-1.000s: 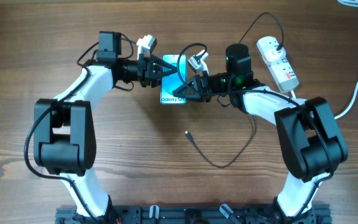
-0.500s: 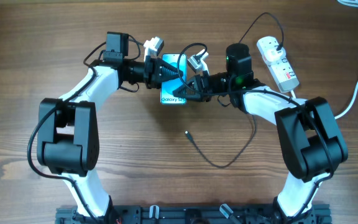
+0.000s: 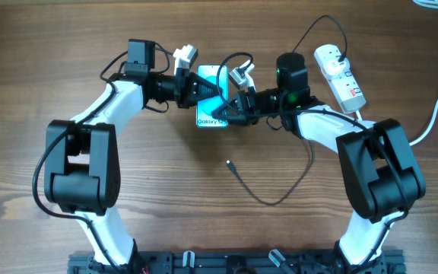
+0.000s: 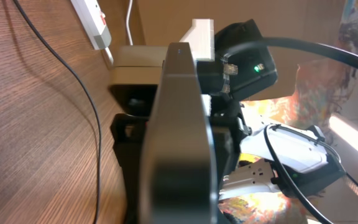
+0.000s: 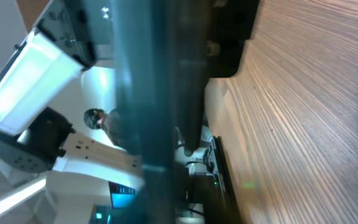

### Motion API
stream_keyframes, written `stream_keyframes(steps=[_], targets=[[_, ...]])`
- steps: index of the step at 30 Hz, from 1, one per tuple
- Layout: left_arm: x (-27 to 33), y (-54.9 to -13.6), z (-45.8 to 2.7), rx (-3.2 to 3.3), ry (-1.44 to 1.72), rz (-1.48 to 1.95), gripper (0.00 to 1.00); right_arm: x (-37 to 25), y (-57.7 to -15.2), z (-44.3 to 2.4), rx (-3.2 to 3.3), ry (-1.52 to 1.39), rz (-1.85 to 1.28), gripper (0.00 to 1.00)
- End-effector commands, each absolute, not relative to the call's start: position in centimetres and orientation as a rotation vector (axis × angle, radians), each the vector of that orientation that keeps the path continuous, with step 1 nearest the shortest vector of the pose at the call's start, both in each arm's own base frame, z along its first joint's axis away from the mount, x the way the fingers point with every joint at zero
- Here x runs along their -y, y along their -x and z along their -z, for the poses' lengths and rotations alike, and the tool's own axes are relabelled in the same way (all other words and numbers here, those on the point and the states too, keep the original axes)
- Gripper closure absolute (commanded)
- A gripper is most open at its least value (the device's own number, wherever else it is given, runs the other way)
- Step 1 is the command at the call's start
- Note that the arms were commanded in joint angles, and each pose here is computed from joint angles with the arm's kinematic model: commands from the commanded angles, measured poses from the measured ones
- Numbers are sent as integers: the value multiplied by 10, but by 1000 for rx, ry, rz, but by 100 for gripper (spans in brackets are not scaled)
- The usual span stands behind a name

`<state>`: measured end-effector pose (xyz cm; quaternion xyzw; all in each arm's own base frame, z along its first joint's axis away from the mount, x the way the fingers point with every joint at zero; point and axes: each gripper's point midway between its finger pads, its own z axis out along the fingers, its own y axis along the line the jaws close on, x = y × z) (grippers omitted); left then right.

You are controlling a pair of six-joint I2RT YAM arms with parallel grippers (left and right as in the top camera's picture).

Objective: Plug charger to phone and switch on socket

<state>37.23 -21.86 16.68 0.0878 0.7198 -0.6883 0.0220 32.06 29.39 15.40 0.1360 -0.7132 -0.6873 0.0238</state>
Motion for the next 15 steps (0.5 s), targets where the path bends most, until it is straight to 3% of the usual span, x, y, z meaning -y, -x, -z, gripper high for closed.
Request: stream_keyframes(steps=[1,2,9,15], targets=[[215,-371,-178,-2185,-298,2177,96,-291,-326,-160,2215,-407,2142,22],[215,-371,-178,-2188,-293,2178,96,-288,-328,-165,2211,-425,2160,1],[210,-378,-155,-2326,-139,2057,96,-269,-339,-197,2227,-509,2254,1],[209,-373,-149,-2388,-62,2062,96,-258,-368,-175,2450,-455,2287,1]])
